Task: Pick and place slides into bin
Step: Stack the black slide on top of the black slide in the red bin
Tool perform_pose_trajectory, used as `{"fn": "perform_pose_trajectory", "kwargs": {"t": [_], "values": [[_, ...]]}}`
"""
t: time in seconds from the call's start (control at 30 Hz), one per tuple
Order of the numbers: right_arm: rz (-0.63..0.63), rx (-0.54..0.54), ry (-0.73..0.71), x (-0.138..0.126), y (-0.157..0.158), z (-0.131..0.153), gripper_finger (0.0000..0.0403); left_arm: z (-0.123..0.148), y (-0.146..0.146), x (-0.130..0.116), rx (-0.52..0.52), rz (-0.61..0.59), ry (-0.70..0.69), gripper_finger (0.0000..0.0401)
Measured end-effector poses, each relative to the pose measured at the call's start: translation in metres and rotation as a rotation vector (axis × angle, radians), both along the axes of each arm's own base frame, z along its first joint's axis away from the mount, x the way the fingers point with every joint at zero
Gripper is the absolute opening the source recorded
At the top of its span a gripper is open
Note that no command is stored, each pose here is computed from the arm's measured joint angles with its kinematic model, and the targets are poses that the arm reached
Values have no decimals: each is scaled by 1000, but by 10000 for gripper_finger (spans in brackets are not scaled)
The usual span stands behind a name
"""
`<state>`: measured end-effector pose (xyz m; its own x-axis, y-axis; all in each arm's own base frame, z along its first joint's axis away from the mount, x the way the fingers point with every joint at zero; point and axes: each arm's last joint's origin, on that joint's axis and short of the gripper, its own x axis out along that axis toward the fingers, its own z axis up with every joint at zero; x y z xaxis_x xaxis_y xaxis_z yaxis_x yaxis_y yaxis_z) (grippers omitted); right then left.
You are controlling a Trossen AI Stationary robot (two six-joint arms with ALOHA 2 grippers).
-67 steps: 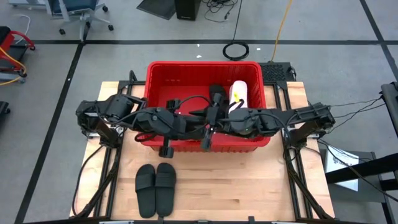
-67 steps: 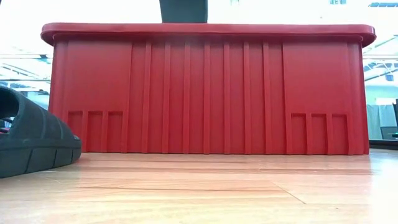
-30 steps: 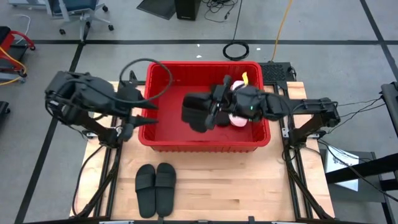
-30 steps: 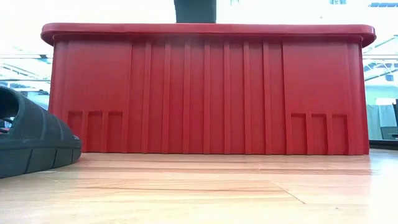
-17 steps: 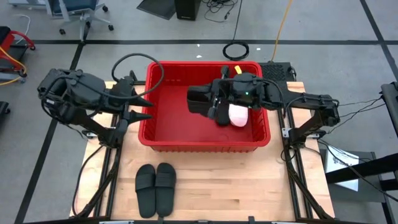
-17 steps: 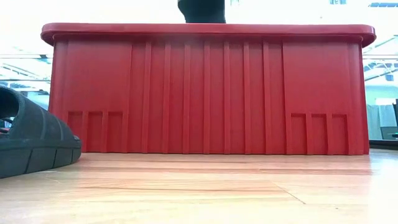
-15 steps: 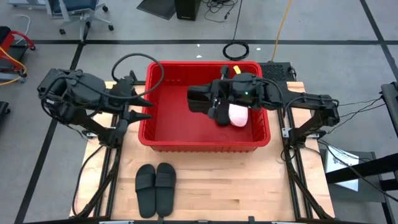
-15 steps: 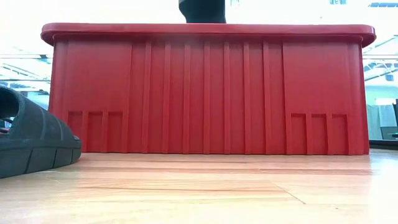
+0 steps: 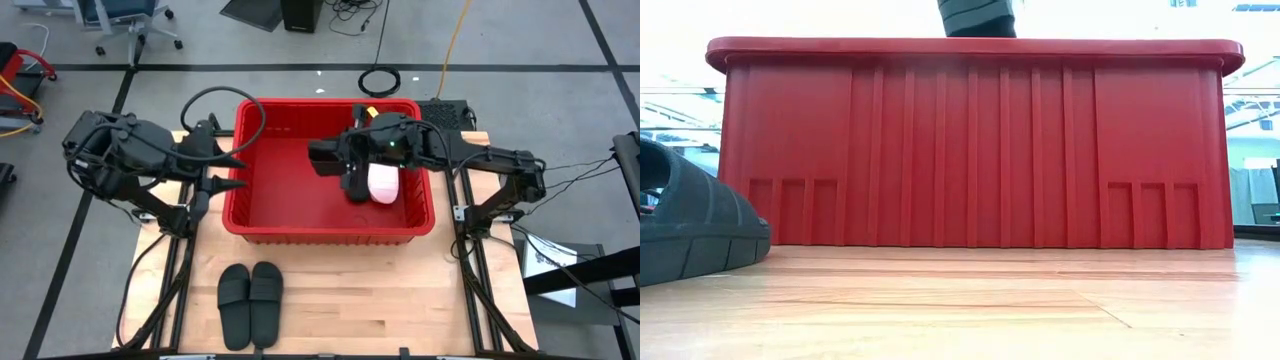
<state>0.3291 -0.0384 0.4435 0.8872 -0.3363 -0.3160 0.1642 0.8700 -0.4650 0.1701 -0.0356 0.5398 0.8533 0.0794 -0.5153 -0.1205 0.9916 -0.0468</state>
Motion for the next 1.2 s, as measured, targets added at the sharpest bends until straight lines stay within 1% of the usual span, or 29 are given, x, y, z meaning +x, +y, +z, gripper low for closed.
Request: {"fn": "perform_pose_trajectory", "kwargs": {"t": [0.1,0.17,0.27,0.33,0.43,0.5,0.57,0.63,0.73,0.87,1.03,1.13,1.17,1.2], "values": [[-3,-26,-7,0,-7,2,36,-1,1,0,2,14,11,175],[-23,-22,-12,-1,-14,2,36,-1,2,0,-4,29,14,175],[-49,34,-56,-2,-24,4,36,-2,4,-1,-11,48,24,175],[-33,67,-89,-2,-27,6,36,-2,6,0,-13,60,22,175],[30,125,-146,0,-25,10,36,-1,8,1,-31,88,2,175],[114,162,-182,1,-21,13,36,1,11,2,-47,109,-16,175],[187,179,-225,3,-14,17,36,1,15,3,-79,158,-27,175],[245,157,-257,5,-5,21,36,1,23,4,-132,237,-37,175],[306,70,-285,7,8,26,36,0,35,4,-229,347,-50,175],[347,-48,-342,3,19,36,36,0,45,4,-352,414,-61,175],[369,-157,-494,-8,28,58,36,-1,52,5,-428,443,-66,175],[379,-180,-534,-18,32,67,36,-4,55,12,-456,431,-69,175],[372,-174,-553,-21,32,70,36,-4,55,15,-436,406,-70,175],[346,-148,-567,-25,32,73,36,-4,55,18,-384,359,-75,175]]}}
